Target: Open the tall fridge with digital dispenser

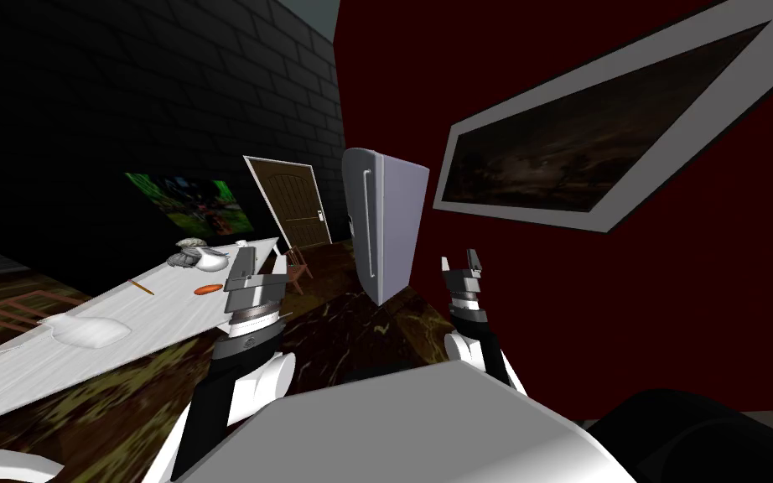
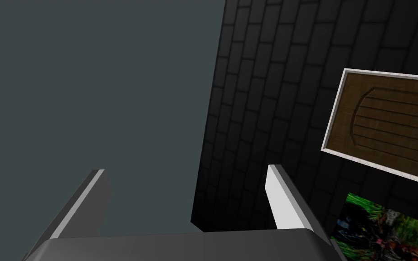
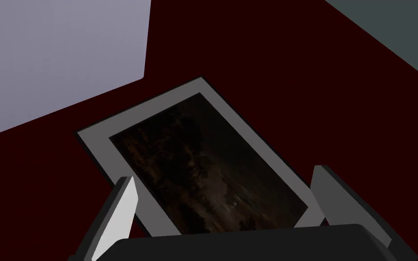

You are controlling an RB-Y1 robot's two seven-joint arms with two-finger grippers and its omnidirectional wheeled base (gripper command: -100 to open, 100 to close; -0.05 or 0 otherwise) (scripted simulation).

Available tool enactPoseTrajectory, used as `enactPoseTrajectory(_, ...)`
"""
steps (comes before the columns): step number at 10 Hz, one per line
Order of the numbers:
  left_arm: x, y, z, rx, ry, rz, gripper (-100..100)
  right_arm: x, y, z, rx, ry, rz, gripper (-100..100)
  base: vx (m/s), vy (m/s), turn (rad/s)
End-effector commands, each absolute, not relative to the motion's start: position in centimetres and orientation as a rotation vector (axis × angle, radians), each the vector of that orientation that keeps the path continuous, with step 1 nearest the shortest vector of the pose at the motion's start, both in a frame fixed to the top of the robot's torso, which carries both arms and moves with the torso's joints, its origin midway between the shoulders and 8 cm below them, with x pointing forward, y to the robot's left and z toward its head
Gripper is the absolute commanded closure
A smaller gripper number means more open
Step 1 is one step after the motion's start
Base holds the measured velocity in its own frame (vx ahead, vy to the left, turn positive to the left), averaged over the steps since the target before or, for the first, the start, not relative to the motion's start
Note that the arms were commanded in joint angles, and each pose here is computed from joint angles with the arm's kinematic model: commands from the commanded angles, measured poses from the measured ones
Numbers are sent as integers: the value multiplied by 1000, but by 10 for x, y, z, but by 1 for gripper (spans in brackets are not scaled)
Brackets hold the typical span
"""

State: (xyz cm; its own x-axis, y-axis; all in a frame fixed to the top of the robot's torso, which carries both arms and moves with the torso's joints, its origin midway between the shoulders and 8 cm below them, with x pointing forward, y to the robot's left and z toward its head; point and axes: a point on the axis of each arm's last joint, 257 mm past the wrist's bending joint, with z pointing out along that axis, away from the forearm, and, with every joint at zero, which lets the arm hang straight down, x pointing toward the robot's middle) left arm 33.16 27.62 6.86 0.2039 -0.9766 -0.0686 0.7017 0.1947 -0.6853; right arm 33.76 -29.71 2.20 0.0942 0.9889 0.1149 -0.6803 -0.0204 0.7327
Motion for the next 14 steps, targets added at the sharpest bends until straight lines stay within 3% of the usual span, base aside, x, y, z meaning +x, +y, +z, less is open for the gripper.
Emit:
enactPoseTrajectory(1, 332, 276, 69, -587, 568, -1269, 0, 338, -297, 22, 754, 524, 1430, 0, 0, 0, 0)
enactPoseTrajectory(9, 332, 276, 69, -587, 568, -1269, 0, 337, -297, 22, 753, 524, 1430, 0, 0, 0, 0)
enactPoseTrajectory(10, 332, 276, 69, -587, 568, -1269, 0, 338, -295, 22, 747, 538, 1452, -100, 18, -3, 65)
enactPoseTrajectory(14, 332, 276, 69, -588, 568, -1269, 0, 340, -294, 20, 770, 531, 1573, -100, 44, -22, 152)
